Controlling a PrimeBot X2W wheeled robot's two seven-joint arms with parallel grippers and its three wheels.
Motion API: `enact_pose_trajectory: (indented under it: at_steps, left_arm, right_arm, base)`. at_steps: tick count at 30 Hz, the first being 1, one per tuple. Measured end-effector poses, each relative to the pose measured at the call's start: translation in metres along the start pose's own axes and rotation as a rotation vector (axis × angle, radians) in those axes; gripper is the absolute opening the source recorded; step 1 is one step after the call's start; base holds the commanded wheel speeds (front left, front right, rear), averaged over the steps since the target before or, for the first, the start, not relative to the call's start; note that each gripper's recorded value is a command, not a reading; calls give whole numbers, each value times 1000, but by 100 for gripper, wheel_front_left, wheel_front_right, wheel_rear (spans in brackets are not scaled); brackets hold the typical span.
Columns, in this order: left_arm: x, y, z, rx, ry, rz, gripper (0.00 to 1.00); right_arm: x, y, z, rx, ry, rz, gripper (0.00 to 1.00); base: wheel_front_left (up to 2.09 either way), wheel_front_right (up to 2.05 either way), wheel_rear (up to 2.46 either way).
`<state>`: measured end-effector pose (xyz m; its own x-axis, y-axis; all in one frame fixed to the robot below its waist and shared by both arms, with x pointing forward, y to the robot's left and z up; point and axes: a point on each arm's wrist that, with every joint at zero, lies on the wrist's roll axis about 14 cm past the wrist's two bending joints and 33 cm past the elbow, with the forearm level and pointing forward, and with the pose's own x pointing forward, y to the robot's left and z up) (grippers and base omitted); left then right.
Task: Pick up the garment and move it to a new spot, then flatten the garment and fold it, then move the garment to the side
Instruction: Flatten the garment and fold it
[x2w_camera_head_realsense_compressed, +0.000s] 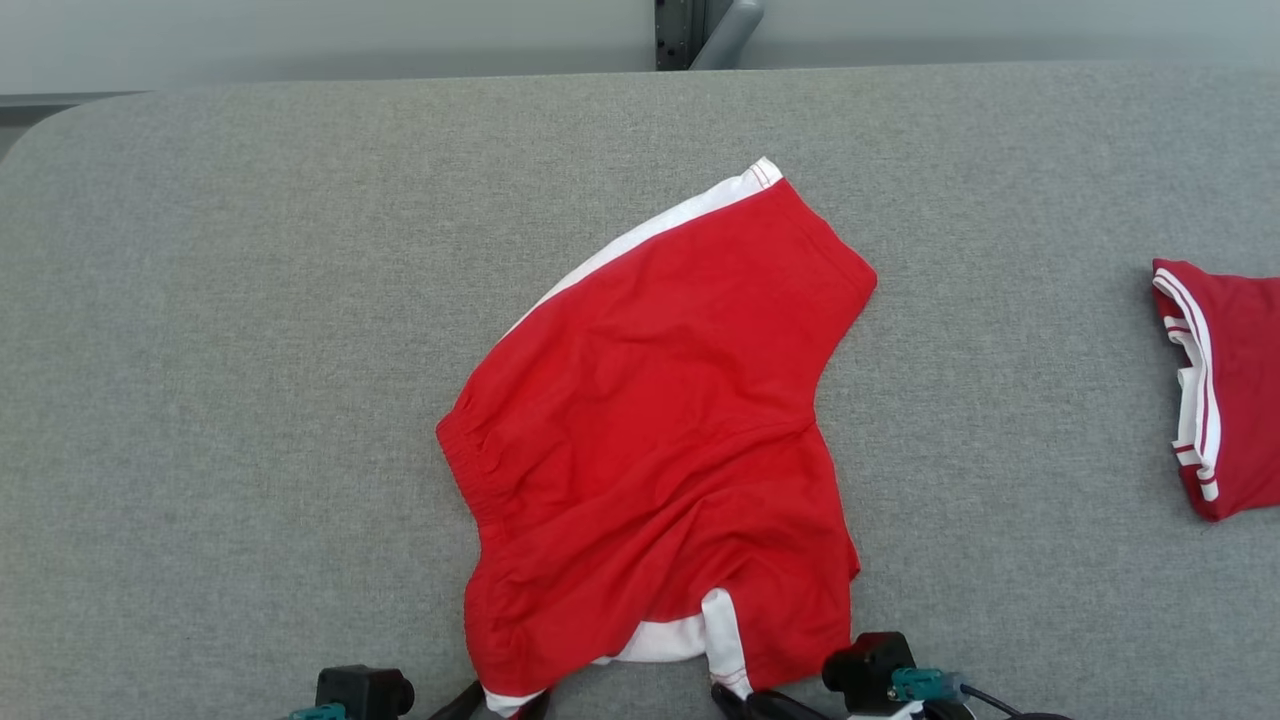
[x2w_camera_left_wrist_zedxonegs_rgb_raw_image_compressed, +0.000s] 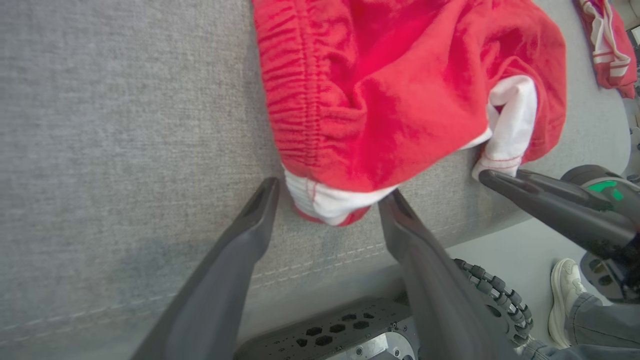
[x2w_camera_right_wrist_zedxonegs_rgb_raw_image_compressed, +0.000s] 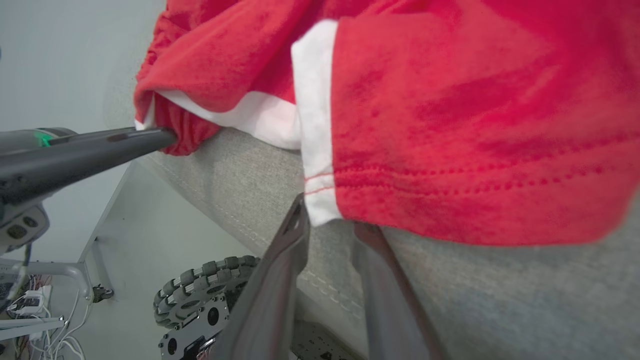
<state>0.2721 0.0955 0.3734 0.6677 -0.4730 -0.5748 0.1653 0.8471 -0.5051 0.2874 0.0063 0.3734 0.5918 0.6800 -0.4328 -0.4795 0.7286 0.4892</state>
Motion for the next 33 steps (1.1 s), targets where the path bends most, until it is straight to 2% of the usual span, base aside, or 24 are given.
enact_pose_trajectory:
  at_steps: [1, 2, 3, 4, 5, 6, 12, 21, 28, 33]
  left_arm:
    - [0, 1, 0, 1, -3, 1, 100]
    - [0, 1, 1, 3, -9, 3, 82]
    - [1, 2, 2, 4, -16, 2, 48]
    - [1, 1, 4, 6, -27, 0, 33]
    - [1, 2, 7, 10, -41, 0, 11]
    - [2, 2, 10, 16, -53, 0, 0]
    - [2, -8, 29, 16, -116, -38, 0]
    - [-1, -42, 64, 15, -209, -160, 0]
    - [-8, -75, 84, 27, -243, -273, 0]
    - [-9, -91, 112, 69, -279, -336, 0]
  right_arm:
    - [0, 0, 0, 0, 1, -1, 17]
    - [1, 0, 0, 1, -4, -1, 0]
    - [1, 0, 1, 2, -9, -3, 0]
    - [2, -1, 2, 1, -12, -4, 0]
    - [2, -1, 3, -2, -15, -2, 0]
    - [2, -2, 4, -4, -18, 0, 0]
    - [-11, -23, 29, -13, -74, -30, 0]
    - [-67, -78, 76, -25, -152, -154, 0]
    - [-95, -92, 114, 11, -252, -192, 0]
    - [-111, -107, 151, -14, -327, -223, 0]
  base:
    - [0, 0, 0]
    - [0, 0, 0]
    - [0, 0, 0]
    - [0, 0, 0]
    - [0, 0, 0]
    - [0, 0, 0]
    - [0, 0, 0]
    - [0, 0, 0]
    - [0, 0, 0]
    - [0, 0, 0]
